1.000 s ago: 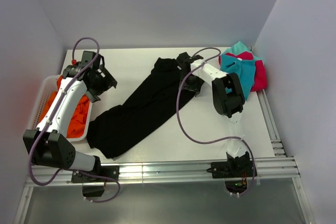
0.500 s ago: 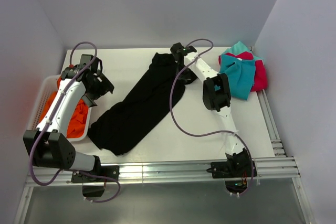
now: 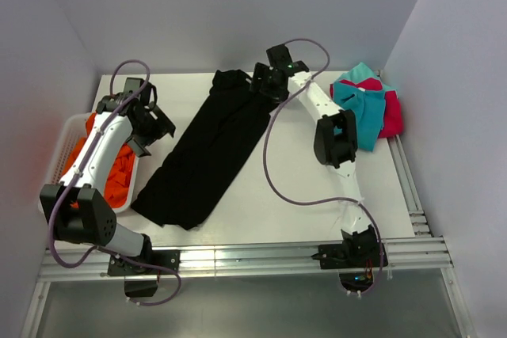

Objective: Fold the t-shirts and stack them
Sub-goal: Fold the tshirt

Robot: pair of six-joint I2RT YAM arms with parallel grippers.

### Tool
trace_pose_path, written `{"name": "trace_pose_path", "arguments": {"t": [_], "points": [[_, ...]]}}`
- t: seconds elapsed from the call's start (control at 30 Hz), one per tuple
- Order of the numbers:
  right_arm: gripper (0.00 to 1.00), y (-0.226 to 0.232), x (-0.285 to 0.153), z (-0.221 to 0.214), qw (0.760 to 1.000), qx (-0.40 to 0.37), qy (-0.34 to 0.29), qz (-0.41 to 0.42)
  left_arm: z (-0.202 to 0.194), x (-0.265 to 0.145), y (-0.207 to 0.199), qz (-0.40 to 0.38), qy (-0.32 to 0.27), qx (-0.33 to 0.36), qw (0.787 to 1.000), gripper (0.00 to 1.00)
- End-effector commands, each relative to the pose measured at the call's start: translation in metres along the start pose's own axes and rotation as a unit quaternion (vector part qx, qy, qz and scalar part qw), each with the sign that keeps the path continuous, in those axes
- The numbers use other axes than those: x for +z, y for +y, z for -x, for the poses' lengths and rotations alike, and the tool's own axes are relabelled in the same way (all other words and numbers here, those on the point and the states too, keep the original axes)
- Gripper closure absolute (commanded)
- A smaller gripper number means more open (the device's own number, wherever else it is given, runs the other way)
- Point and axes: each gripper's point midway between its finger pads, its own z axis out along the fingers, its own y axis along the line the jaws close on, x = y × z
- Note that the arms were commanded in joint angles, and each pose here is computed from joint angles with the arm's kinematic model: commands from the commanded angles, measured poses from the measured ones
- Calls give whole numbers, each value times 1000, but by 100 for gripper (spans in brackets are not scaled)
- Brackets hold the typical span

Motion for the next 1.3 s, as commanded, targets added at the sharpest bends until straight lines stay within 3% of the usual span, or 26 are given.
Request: {"name": "trace_pose_path", "arguments": {"t": [0.0, 0.03, 0.1, 0.2, 0.4, 0.6, 1.0, 1.27], "points": [[0, 52, -121, 81, 986, -12, -150, 73, 26, -13, -27, -46, -34, -3, 998, 12], [0, 50, -154, 81, 984, -10, -167, 69, 31, -15, -31, -49, -41, -2, 998, 12], [0, 44, -179, 69, 984, -5, -168, 62, 37, -17, -35, -55, -50, -2, 997, 12], [0, 33, -203, 18, 992, -16, -121, 46, 42, -16, -37, -57, -64, 0, 996, 12], [0, 30, -196, -150, 992, -65, 100, 30, 29, 5, -32, -54, -46, -1, 997, 12], [0, 74, -198, -245, 969, -117, 194, 94, 27, 7, -34, -62, -44, -6, 997, 12], [0, 125, -193, -310, 943, -194, 254, 96, 17, -4, -20, -69, -54, -7, 996, 12], [0, 97, -156, -332, 941, -194, 275, 20, 16, -9, -8, -69, -55, -9, 996, 11]]}}
